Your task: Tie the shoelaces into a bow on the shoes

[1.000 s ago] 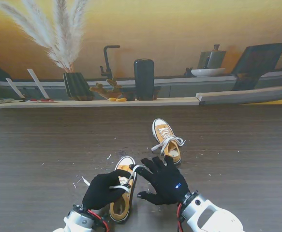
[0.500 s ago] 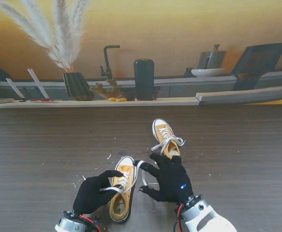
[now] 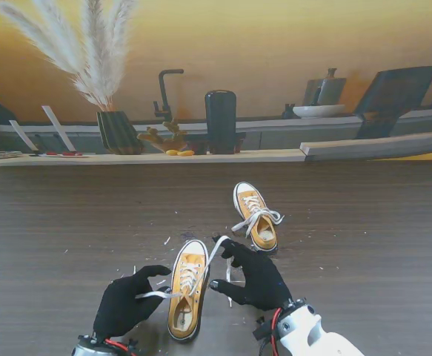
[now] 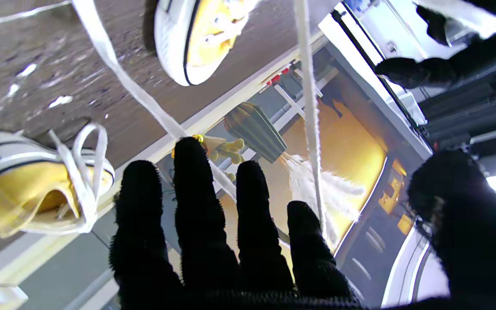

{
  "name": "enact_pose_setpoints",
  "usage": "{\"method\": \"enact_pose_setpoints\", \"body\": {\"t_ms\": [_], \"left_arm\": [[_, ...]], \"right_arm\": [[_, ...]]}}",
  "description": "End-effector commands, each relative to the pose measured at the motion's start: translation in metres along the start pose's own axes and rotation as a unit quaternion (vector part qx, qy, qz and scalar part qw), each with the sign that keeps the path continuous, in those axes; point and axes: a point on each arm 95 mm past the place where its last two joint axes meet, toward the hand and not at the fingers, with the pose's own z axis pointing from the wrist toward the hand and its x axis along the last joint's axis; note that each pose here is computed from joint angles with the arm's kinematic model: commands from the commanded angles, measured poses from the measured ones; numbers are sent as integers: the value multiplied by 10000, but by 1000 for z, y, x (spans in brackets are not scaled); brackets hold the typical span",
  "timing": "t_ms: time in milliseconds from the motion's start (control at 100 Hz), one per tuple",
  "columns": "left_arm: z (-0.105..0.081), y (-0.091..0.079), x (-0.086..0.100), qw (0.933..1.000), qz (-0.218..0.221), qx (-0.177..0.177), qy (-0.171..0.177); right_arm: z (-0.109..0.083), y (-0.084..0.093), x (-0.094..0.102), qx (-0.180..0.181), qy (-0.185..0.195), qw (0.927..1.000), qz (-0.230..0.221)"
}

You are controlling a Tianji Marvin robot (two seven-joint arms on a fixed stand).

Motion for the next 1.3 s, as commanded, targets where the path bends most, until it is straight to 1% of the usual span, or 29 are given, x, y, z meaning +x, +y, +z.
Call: {"method": "enact_pose_setpoints", "body": {"t_ms": [0, 100, 160, 270, 330, 400, 460, 500, 550, 660, 730, 780, 840, 880, 940, 1010, 1110, 1290], "left_arm": [[1, -2, 3, 10000, 35, -47, 21], [1, -4, 3, 10000, 69, -35, 19], [2, -5, 2, 10000, 64, -18, 11], [3, -7, 2, 10000, 50, 3, -5], [4, -7, 2, 10000, 49, 7, -13], [4, -8, 2, 10000, 62, -1, -22], [4, -9, 2, 10000, 69, -2, -31], [4, -9, 2, 10000, 60, -5, -42], [4, -9, 1, 10000, 34, -8, -58], [3, -8, 1, 10000, 0, -18, -83], [3, -7, 1, 9999, -14, -31, -101], [3, -7, 1, 9999, -20, -36, -113], [3, -7, 0, 9999, -25, -46, -124], [3, -7, -1, 9999, -23, -42, -130], [4, -8, -3, 9999, -38, -28, -118], [5, -11, -7, 9999, -108, -53, -41], [9, -18, -14, 9995, -222, -193, 72], [17, -31, -27, 9989, -248, -336, 191]], "right_arm": [[4, -3, 3, 74, 42, 9998, 166], [7, -6, 4, 106, -6, 9975, 705], [10, -7, 4, 151, -42, 9939, 1092], [15, -11, 6, 116, -133, 9809, 1936], [19, -14, 7, 32, -149, 9741, 2257], [23, -18, 8, -68, -171, 9634, 2676], [26, -20, 11, -175, -227, 9484, 3158], [28, -21, 13, -227, -262, 9358, 3507], [29, -21, 16, -286, -342, 9178, 3946], [32, -22, 22, -354, -448, 8897, 4530], [32, -22, 26, -304, -556, 8687, 4912], [32, -22, 28, -214, -615, 8573, 5107], [31, -22, 29, -76, -704, 8473, 5264], [30, -23, 30, 2, -758, 8445, 5301], [30, -25, 30, 117, -824, 8442, 5295], [31, -27, 29, 197, -872, 8480, 5224], [33, -29, 29, 246, -973, 8520, 5139], [40, -30, 26, 291, -1116, 8584, 4999]]}}
